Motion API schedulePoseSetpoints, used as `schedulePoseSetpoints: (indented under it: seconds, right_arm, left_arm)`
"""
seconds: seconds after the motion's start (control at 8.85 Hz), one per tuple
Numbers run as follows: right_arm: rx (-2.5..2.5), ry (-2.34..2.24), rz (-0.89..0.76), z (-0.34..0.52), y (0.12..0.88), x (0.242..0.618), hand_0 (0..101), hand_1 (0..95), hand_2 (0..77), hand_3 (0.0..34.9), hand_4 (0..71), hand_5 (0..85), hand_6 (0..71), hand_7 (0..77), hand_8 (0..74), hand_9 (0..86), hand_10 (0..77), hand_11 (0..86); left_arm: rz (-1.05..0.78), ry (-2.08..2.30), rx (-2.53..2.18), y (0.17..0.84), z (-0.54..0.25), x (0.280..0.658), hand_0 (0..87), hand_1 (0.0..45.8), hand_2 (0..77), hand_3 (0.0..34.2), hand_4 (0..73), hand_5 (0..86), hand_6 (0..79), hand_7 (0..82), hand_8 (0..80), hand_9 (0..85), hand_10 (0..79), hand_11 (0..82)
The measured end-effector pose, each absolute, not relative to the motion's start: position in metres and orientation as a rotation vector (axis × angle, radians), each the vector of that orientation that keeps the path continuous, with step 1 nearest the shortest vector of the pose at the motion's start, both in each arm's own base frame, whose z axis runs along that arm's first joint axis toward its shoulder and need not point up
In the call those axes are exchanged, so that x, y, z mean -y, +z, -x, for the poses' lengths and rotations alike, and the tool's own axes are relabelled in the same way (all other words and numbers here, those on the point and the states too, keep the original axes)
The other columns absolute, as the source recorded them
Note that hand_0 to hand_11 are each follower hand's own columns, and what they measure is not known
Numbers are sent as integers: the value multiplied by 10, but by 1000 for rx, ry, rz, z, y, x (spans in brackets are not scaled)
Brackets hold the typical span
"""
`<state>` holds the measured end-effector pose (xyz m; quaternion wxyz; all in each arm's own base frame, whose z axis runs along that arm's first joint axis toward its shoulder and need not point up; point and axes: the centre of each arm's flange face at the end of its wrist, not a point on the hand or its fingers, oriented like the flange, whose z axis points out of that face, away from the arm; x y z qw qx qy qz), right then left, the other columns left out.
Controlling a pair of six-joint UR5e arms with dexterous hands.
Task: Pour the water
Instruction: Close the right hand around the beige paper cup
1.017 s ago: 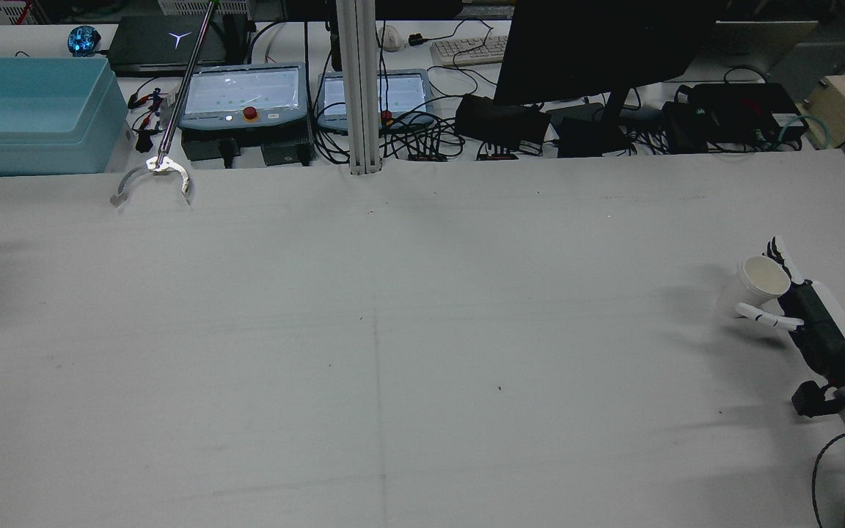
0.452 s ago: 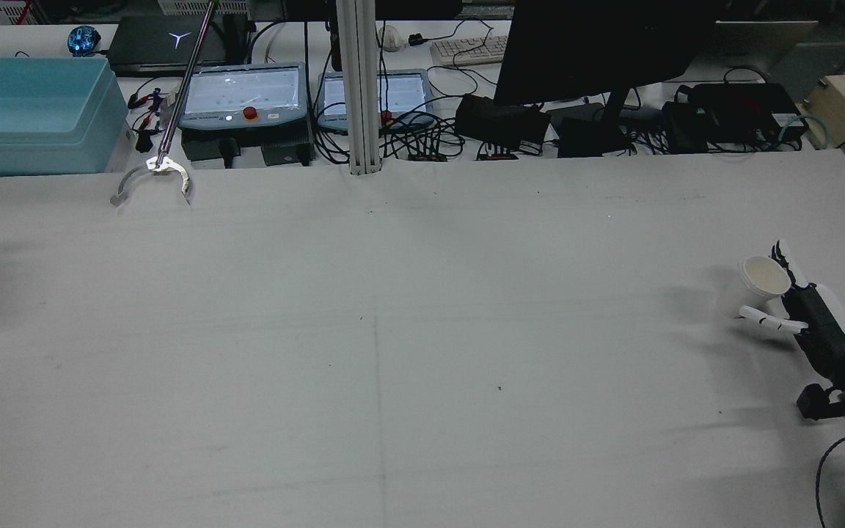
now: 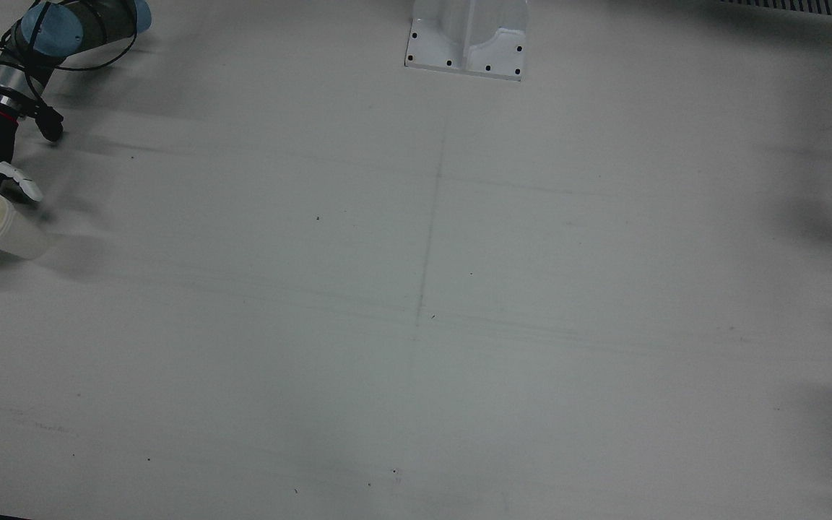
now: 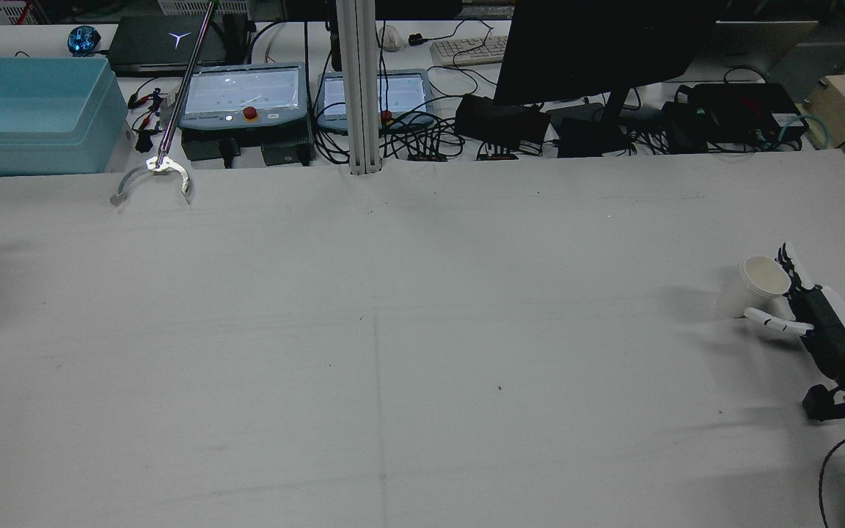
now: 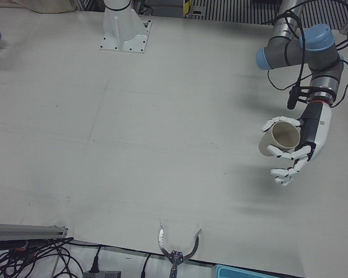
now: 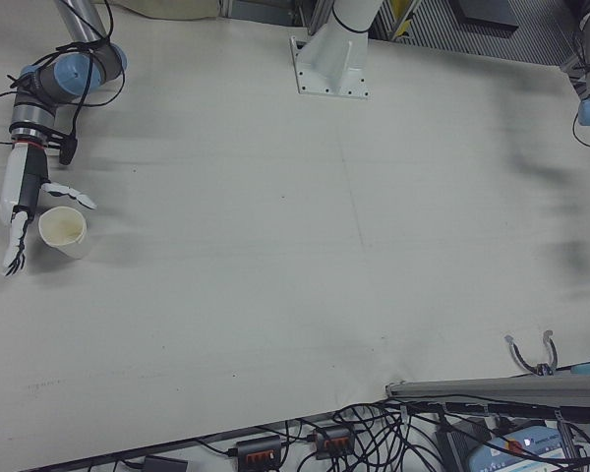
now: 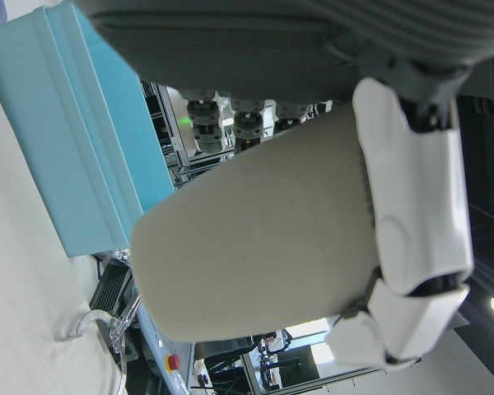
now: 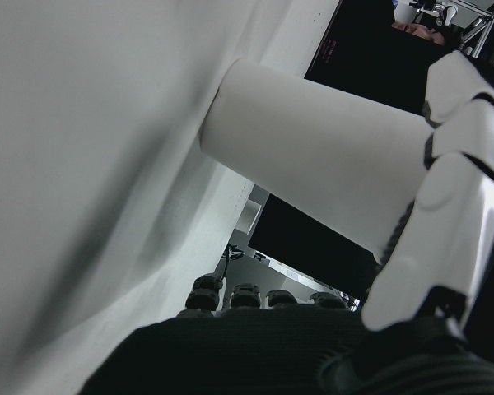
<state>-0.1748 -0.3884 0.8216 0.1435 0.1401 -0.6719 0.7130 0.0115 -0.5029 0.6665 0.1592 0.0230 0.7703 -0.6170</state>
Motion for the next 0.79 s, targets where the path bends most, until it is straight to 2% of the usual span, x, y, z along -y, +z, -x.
schedulePoseSetpoints:
  seconds: [0.11, 0.79]
  right_arm:
    - [1937, 2061, -417, 171, 822, 390, 456, 175, 180, 0, 0, 5, 5, 11, 16, 44, 44, 82]
    - [1947, 2067, -449, 181, 816, 414, 457, 169, 185, 0, 0, 5, 5, 11, 16, 44, 44, 82]
  left_arm:
    - [-66, -1765, -2198, 667, -12, 503, 573, 142, 371, 2, 502, 376, 180, 338, 142, 224, 76, 142]
    - [-80, -1773, -2169, 674, -15, 506, 576, 142, 371, 2, 502, 376, 175, 338, 142, 224, 76, 142]
